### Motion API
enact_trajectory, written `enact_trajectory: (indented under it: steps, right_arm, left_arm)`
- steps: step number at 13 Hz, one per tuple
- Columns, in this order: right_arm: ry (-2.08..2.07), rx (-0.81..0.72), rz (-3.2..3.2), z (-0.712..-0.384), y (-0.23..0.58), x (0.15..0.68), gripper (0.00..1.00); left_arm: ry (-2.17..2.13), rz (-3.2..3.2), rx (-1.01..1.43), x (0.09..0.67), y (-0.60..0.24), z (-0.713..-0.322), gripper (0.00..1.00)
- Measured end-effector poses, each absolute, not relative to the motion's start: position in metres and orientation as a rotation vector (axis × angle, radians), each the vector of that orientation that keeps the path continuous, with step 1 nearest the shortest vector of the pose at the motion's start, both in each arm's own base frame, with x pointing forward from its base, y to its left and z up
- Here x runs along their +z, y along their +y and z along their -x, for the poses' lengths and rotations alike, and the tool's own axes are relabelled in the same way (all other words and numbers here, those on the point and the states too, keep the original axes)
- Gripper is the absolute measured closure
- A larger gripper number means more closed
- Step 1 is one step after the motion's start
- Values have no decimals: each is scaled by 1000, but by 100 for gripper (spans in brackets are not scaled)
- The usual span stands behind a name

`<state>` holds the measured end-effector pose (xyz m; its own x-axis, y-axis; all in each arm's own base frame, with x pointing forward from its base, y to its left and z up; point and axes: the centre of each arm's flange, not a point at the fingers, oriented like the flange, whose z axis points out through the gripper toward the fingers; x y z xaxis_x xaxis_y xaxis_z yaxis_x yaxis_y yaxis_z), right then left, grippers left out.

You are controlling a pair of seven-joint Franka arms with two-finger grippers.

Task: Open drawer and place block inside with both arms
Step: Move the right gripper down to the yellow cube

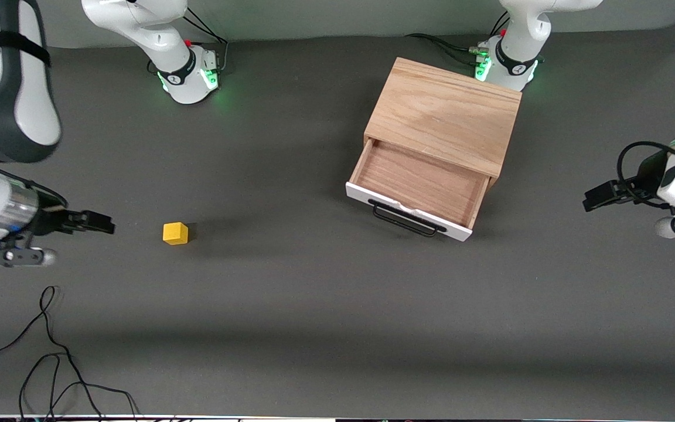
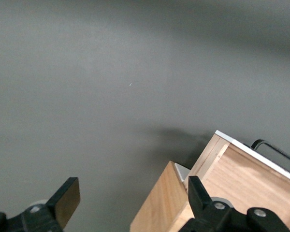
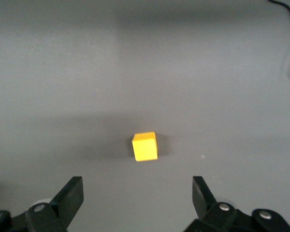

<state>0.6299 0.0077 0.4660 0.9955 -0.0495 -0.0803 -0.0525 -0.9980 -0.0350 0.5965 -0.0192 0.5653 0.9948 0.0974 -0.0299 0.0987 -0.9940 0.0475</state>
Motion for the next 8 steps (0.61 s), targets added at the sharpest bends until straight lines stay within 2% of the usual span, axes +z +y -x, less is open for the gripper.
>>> enact_trajectory:
  steps: [3, 8]
  right_arm:
    - [73, 148, 3104, -630, 13, 420, 0]
    - [16, 105, 3159, -599, 15, 327, 0]
  left_arm:
    - [25, -3090, -16, 576, -11, -588, 0]
    - [-59, -3100, 13, 590, -15, -574, 0]
